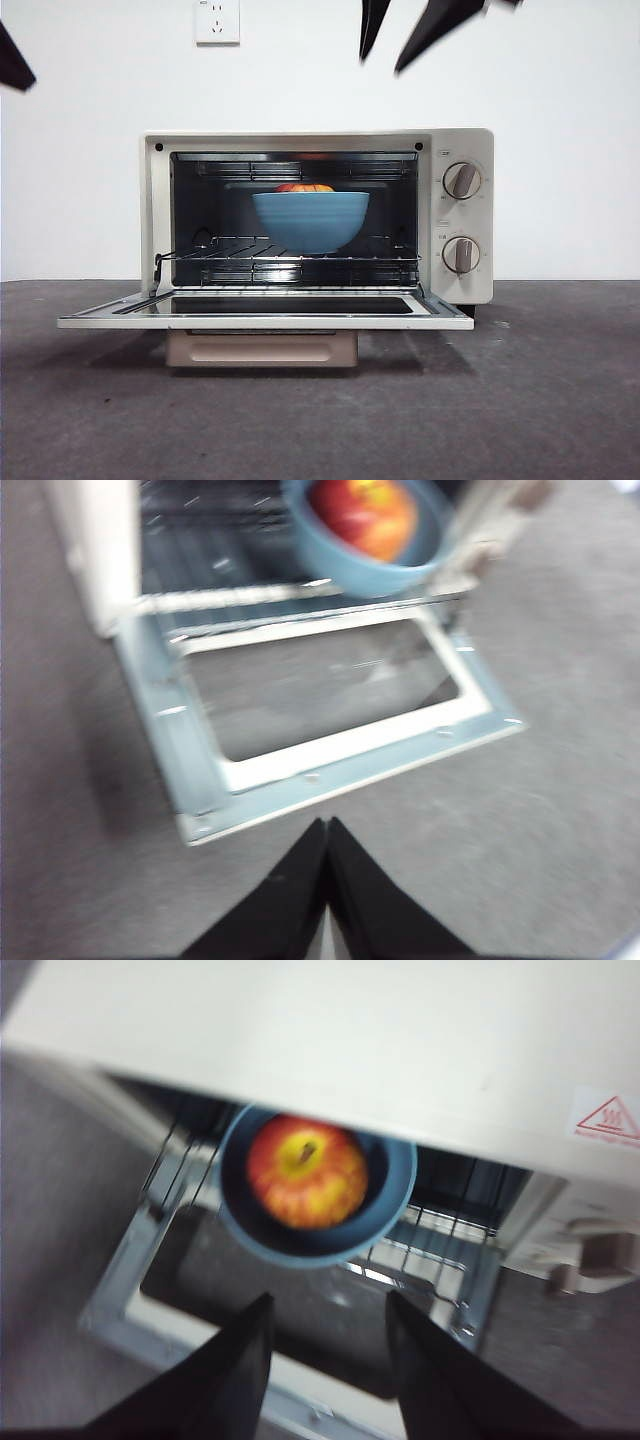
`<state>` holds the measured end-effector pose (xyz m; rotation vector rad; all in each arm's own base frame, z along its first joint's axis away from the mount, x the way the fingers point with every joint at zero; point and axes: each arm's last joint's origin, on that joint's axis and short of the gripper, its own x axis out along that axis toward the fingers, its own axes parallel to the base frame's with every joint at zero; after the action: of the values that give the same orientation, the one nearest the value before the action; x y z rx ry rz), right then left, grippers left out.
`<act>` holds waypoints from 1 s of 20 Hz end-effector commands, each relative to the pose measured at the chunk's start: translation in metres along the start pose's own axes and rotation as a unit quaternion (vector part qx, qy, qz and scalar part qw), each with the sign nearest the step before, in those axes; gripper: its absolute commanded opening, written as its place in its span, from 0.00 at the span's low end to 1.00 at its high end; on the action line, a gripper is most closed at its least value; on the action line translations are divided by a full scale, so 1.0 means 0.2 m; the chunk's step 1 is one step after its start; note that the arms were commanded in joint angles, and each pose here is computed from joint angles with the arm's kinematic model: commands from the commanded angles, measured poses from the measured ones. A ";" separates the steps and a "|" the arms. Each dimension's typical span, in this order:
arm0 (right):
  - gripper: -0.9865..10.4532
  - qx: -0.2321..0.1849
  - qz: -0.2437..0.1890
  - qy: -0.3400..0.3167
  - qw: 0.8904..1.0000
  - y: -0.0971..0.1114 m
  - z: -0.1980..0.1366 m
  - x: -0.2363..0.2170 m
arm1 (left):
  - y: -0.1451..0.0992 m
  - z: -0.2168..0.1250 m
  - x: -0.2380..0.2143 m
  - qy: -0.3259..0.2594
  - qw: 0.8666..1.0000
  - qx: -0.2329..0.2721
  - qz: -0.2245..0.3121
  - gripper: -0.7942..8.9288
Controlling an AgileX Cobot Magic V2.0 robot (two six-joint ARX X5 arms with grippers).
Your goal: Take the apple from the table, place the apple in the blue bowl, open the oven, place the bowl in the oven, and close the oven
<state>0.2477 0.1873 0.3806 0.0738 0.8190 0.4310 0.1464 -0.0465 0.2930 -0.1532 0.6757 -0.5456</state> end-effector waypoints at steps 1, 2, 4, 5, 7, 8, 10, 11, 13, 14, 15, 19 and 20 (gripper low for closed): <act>0.24 -0.083 -0.007 -0.005 0.997 0.06 -0.04 -0.13 | 0.06 0.01 0.07 0.001 1.000 -0.016 0.014 0.09; 0.24 -0.100 -0.013 -0.007 0.995 0.08 -0.07 -0.18 | 0.09 0.00 0.11 0.004 0.999 -0.027 0.021 0.09; 0.24 -0.121 -0.006 -0.013 0.993 0.11 -0.13 -0.29 | 0.16 -0.02 0.18 0.015 0.998 -0.044 0.030 0.09; 0.24 -0.129 0.004 -0.015 0.991 0.12 -0.17 -0.33 | 0.20 -0.03 0.23 0.021 0.998 -0.056 0.028 0.09; 0.24 -0.142 0.018 -0.018 0.990 0.12 -0.25 -0.39 | 0.27 -0.06 0.32 0.031 0.996 -0.085 0.018 0.09; 0.24 -0.147 0.015 -0.019 0.989 0.10 -0.30 -0.41 | 0.30 -0.07 0.36 0.037 0.995 -0.096 0.017 0.09; 0.24 -0.156 0.012 -0.019 0.987 0.07 -0.39 -0.45 | 0.36 -0.08 0.44 0.046 0.993 -0.104 0.016 0.09; 0.24 -0.160 0.016 -0.016 0.987 0.04 -0.45 -0.46 | 0.38 -0.08 0.48 0.050 0.993 -0.107 0.017 0.09; 0.24 -0.154 0.022 -0.015 0.988 0.00 -0.54 -0.49 | 0.43 -0.10 0.56 0.056 0.991 -0.123 0.020 0.09; 0.24 -0.147 0.024 -0.017 0.989 -0.02 -0.58 -0.50 | 0.45 -0.11 0.60 0.059 0.990 -0.128 0.020 0.09; 0.24 -0.140 0.027 -0.019 0.990 -0.05 -0.62 -0.52 | 0.48 -0.12 0.64 0.061 0.989 -0.134 0.021 0.09; 0.24 -0.109 0.037 -0.039 0.993 -0.14 -0.72 -0.59 | 0.54 -0.17 0.77 0.072 0.986 -0.147 0.022 0.09; 0.24 -0.102 0.040 -0.045 0.993 -0.15 -0.73 -0.61 | 0.55 -0.18 0.79 0.075 0.986 -0.149 0.022 0.09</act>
<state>0.0783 0.0934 0.3546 -0.0865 0.6815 0.5817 0.2705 -0.0338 0.1460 -0.3752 0.9013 -0.4121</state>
